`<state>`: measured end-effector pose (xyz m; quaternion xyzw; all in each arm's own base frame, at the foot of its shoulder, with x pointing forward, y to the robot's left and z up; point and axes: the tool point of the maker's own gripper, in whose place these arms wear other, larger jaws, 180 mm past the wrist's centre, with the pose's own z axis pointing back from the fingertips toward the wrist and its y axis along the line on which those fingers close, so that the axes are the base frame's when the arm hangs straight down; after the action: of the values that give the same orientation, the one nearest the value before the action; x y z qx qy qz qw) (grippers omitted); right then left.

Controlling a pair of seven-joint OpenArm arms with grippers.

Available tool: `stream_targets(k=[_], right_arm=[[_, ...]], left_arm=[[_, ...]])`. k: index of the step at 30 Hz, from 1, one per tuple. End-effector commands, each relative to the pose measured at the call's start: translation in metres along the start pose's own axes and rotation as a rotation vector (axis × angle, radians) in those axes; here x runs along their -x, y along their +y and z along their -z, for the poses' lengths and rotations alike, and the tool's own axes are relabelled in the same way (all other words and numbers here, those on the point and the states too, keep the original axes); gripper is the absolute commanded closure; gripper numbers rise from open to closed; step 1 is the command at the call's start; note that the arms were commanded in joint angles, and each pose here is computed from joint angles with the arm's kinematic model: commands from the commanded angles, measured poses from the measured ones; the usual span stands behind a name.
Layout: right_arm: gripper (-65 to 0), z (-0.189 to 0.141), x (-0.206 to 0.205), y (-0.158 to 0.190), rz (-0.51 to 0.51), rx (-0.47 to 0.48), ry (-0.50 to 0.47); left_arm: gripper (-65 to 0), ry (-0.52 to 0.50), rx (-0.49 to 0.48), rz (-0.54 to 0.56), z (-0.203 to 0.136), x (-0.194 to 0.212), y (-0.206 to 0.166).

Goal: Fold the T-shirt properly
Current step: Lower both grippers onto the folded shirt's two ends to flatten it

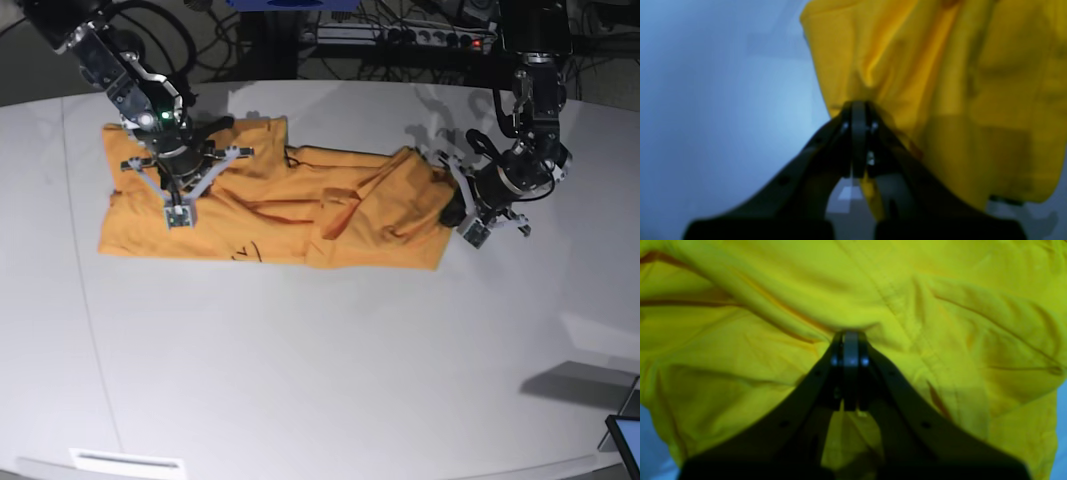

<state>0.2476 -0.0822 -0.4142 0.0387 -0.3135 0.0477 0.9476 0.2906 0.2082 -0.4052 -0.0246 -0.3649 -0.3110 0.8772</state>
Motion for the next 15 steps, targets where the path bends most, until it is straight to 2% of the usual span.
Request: stream_targets(k=[1,6,15], right_arm=[[0.0,0.002,0.009,0.003,0.002,-0.019,0.055],[0.0,0.005,-0.006,0.004,-0.013,-0.019,0.03],[0.0,0.006,-0.021,0.003,-0.02,-0.017,0.0]], left_arm=[[0.0,0.151,-0.054,0.059,-0.005,0.03,0.014],[0.0,0.19,-0.088,0.104,-0.011,0.036,0.028],[0.0,0.184,-0.148,0.15,-0.02,0.021,0.063]])
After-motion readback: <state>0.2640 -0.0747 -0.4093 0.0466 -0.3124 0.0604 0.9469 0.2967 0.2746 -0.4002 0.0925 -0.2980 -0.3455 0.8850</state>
